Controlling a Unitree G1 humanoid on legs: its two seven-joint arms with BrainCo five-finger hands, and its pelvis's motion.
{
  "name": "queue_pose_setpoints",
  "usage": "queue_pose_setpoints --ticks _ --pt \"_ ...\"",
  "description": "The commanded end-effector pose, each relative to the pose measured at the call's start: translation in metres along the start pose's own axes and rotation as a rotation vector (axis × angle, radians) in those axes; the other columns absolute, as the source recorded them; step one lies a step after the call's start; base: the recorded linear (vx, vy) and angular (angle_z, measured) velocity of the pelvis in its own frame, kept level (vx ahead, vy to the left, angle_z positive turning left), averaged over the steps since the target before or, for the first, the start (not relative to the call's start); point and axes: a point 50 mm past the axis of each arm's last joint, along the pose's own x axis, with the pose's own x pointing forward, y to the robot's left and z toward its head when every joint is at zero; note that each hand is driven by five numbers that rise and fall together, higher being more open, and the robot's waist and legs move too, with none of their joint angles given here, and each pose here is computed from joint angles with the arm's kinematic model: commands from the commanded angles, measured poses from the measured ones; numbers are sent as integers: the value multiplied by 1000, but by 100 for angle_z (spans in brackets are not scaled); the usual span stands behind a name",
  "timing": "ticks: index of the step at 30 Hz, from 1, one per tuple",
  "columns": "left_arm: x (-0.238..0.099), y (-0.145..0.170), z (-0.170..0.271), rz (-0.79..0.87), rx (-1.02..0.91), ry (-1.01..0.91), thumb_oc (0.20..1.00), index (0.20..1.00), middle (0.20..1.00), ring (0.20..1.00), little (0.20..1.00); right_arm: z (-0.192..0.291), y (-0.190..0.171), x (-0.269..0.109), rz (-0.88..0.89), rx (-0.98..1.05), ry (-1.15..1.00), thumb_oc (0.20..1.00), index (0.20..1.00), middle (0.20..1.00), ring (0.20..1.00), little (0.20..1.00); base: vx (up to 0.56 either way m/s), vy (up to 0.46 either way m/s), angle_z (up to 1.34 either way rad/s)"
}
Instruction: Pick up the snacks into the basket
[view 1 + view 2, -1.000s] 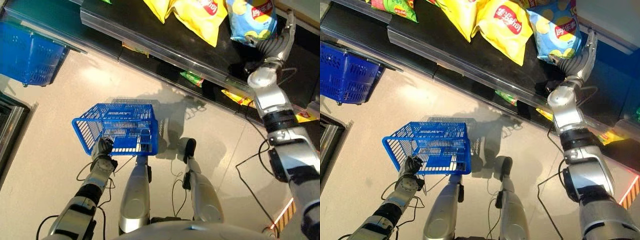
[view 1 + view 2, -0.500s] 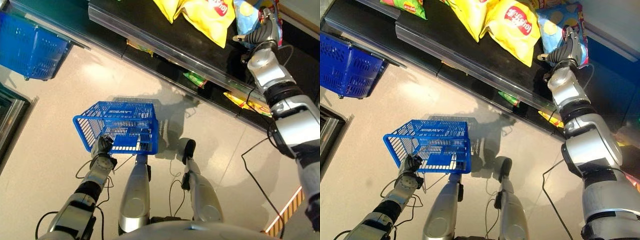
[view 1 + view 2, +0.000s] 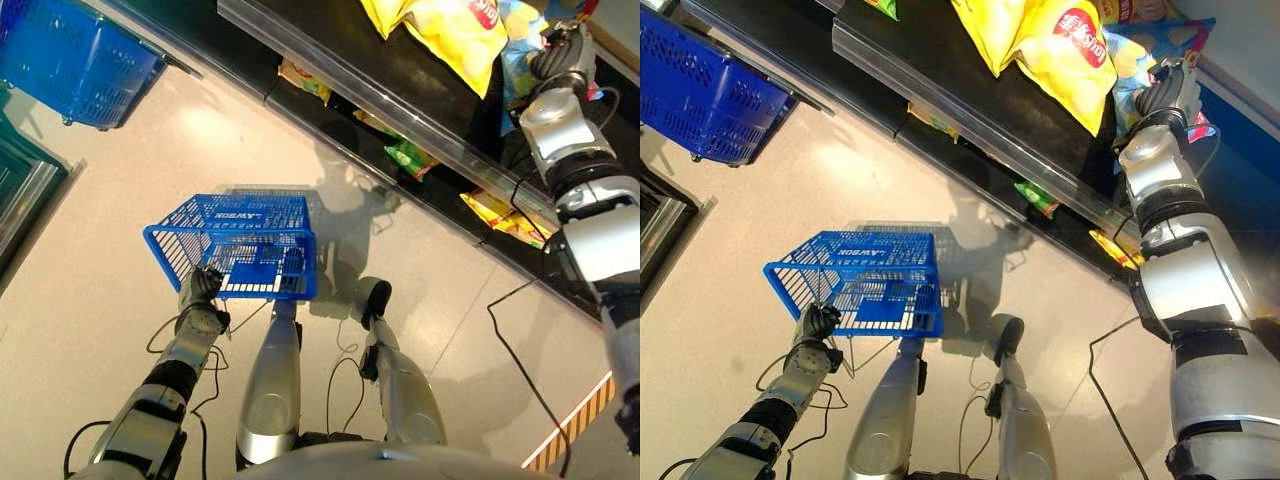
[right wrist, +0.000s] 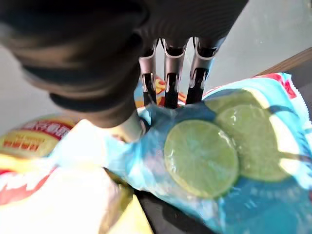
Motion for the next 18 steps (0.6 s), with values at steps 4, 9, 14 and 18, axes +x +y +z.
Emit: queue_pose_setpoints --ticks 4,9,14,18 --pt "-19 -2 -39 -34 155 54 200 200 200 200 200 -28 25 -19 65 48 26 200 200 200 200 200 -21 42 3" --pt "-17 -4 -33 -20 149 46 200 200 200 200 200 -53 40 -39 59 175 84 200 200 200 200 200 0 0 0" --pt "-15 1 -33 3 134 54 200 200 200 200 200 -89 41 -59 25 326 194 200 200 200 200 200 -13 -2 -1" --pt "-12 7 -34 21 131 71 200 200 200 200 200 -107 30 -68 -32 376 220 200 200 200 200 200 -30 -5 -5"
